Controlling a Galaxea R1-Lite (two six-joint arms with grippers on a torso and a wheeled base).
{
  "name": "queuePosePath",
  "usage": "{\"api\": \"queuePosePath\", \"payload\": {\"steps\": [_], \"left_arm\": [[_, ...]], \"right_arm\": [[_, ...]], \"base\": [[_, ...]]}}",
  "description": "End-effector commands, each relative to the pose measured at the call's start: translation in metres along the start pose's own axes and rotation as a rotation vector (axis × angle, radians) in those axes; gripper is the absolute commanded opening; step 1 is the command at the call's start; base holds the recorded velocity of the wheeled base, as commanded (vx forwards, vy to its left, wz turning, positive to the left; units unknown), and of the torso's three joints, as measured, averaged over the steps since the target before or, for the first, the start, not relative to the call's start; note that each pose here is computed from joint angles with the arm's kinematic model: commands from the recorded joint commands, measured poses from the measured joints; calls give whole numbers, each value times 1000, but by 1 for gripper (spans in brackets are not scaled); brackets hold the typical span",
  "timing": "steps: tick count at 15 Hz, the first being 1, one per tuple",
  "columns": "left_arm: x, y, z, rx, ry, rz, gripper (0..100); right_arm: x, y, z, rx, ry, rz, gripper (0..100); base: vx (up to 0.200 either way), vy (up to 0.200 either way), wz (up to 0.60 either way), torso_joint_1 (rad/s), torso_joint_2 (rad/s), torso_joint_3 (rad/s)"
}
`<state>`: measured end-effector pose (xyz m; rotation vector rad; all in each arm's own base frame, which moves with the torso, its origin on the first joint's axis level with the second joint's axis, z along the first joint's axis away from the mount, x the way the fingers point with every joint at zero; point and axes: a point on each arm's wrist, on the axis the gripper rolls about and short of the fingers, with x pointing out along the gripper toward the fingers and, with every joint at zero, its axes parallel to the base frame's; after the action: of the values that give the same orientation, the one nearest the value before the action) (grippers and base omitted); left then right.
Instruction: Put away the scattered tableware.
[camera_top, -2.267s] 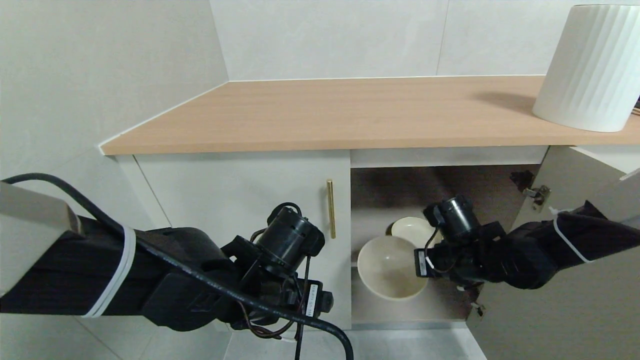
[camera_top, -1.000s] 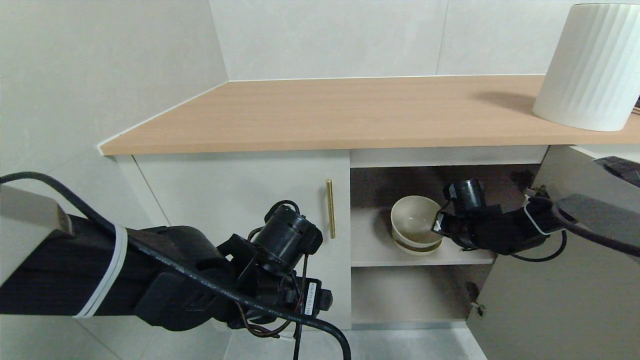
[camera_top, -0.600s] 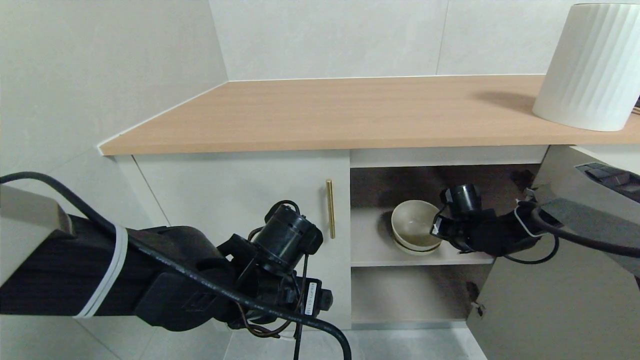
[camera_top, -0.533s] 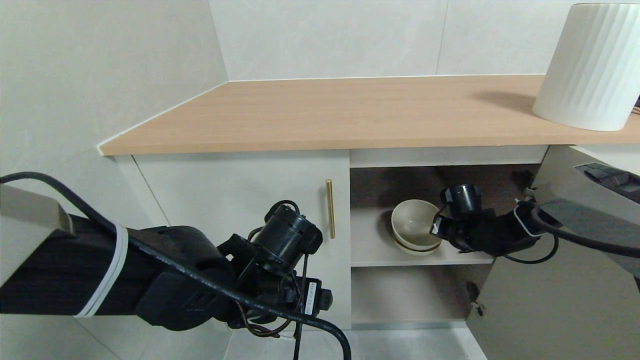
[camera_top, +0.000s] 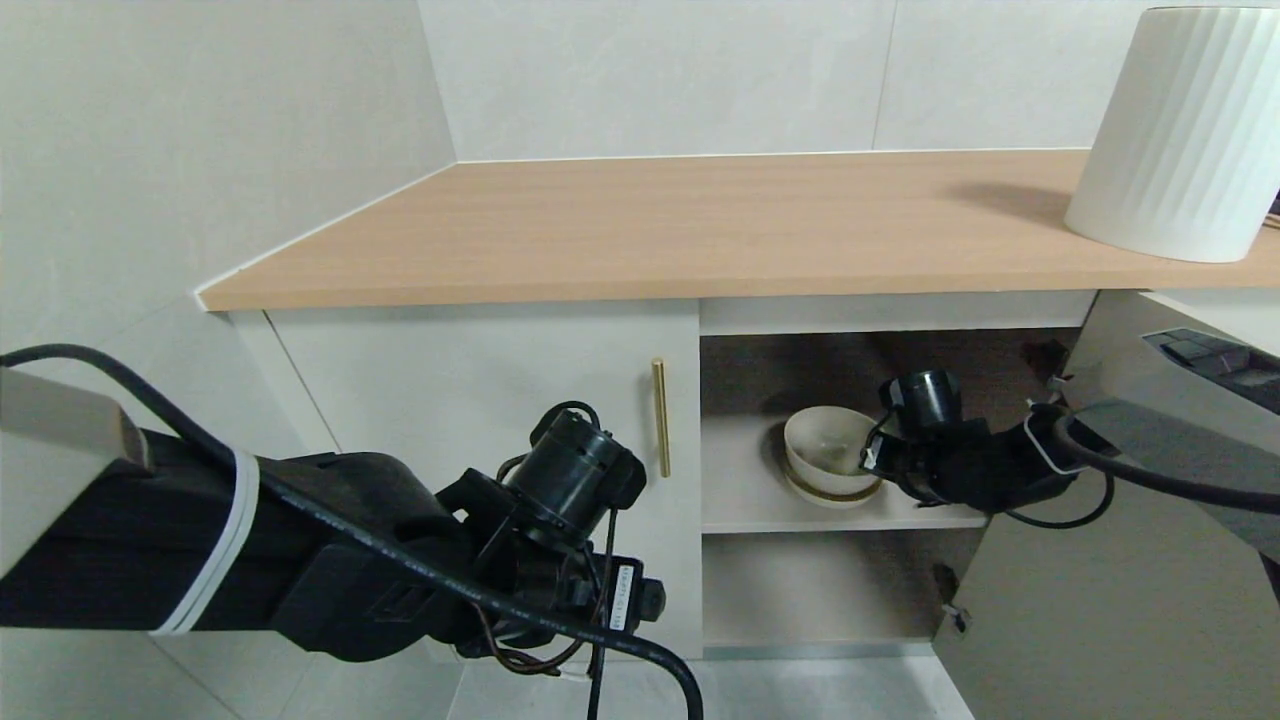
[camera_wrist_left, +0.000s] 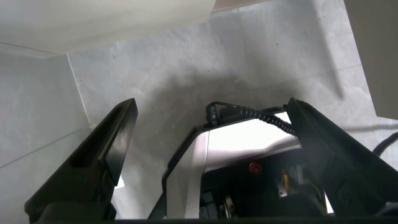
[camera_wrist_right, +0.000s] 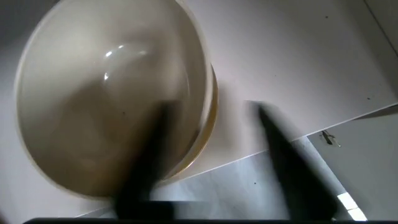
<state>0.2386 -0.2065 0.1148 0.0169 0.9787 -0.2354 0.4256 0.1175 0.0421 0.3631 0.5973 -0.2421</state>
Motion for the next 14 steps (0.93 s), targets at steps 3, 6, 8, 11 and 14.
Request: {"api": "queuePosePath", "payload": {"steps": [3,6,8,11,14], "left_arm": [[1,0,0,0,2,1,100],[0,0,0,0,-1,0,100],[-2,0,0,-4,-4,-2,100],[-26,5,6,-43,-78,-6,100],[-74,27,11,-101,-203,-40,100]], "right_arm": [[-1,0,0,1,1,0,100],[-5,0,2,2,-3,5,100],[-12,0,1,-6,4,5,100],[-76,1,8,-53,32,98,100],[-160,-15,8,-186,61,240,100]], "base": [[0,0,0,0,0,0],[0,0,0,0,0,0],[0,0,0,0,0,0],[0,0,0,0,0,0],[0,0,0,0,0,0]]}}
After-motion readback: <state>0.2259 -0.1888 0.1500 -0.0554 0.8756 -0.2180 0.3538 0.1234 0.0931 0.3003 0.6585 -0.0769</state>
